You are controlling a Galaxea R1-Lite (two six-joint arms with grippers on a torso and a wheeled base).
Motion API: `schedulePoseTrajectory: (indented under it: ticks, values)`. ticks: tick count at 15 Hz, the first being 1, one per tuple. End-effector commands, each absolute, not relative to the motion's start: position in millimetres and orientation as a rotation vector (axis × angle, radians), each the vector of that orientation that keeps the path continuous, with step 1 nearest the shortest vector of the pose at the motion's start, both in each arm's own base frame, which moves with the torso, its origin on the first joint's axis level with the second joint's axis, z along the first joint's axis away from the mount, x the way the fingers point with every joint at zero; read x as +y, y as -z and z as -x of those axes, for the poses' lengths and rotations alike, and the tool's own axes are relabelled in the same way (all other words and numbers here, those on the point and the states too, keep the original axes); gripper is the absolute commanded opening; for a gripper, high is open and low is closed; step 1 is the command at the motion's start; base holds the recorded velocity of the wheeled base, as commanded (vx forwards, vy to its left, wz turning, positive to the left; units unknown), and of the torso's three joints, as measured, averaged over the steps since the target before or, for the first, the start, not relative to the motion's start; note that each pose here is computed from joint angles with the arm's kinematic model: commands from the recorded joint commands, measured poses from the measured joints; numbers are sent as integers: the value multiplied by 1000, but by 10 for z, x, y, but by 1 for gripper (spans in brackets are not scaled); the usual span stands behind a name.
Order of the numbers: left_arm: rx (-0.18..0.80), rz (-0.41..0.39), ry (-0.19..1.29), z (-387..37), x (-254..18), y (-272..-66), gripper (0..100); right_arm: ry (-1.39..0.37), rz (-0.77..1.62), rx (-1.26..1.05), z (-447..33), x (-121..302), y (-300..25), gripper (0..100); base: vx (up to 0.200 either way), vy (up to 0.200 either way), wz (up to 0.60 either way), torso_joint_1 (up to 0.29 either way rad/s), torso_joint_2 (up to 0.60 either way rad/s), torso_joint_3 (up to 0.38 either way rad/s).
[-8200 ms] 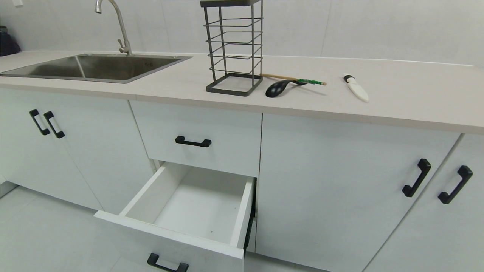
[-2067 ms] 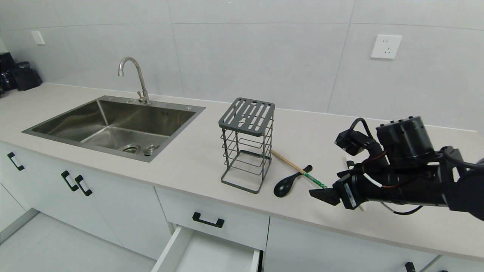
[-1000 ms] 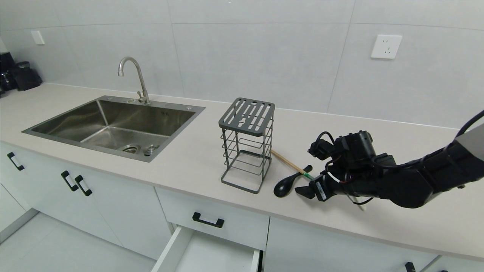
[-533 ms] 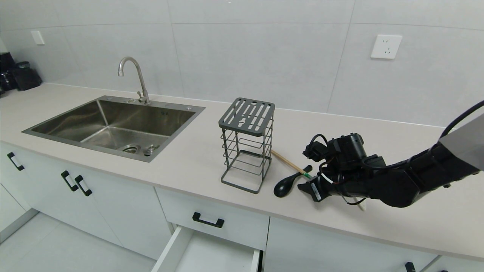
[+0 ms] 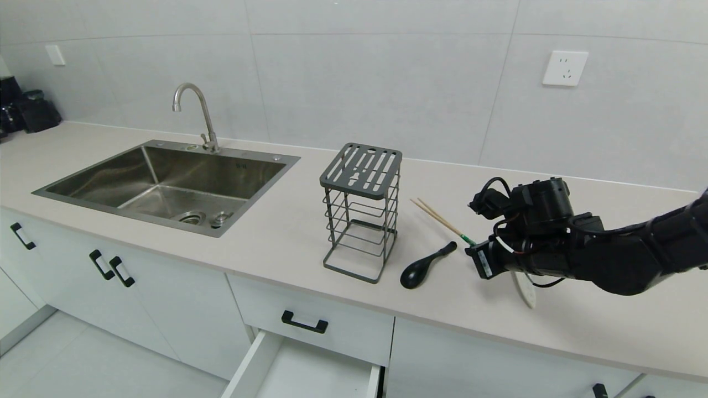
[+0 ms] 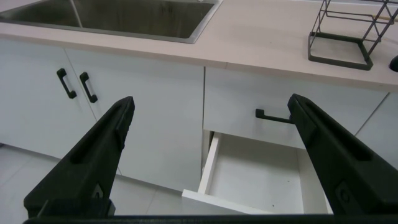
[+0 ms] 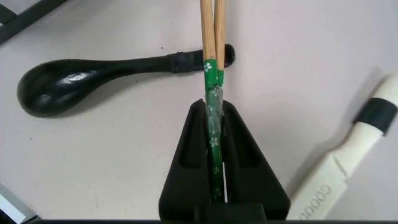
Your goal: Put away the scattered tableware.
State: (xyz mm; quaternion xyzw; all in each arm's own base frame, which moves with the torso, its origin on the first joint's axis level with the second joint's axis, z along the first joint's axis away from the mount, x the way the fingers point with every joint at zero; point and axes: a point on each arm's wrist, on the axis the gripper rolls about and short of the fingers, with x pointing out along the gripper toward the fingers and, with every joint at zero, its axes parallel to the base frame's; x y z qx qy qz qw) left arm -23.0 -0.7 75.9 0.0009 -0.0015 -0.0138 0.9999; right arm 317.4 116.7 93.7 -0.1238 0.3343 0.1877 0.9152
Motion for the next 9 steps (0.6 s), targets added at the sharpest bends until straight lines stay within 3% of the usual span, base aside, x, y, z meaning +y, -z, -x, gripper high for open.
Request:
schedulePoseTrajectory:
  ticks: [1, 5, 9]
  values:
    - [-2, -2, 28, 229, -7, -759, 100, -374, 246, 635, -3042, 1103, -1145, 0, 0, 0, 0, 0, 0, 0]
    - [-2, -2, 28, 229, -7, -759, 100, -358, 221, 520, -2762, 999, -1498, 0, 0, 0, 0, 0, 0, 0]
    - [-2, -2, 28, 229, -7, -759, 100, -509, 177, 245, -2532, 1120, -1727, 0, 0, 0, 0, 0, 0, 0]
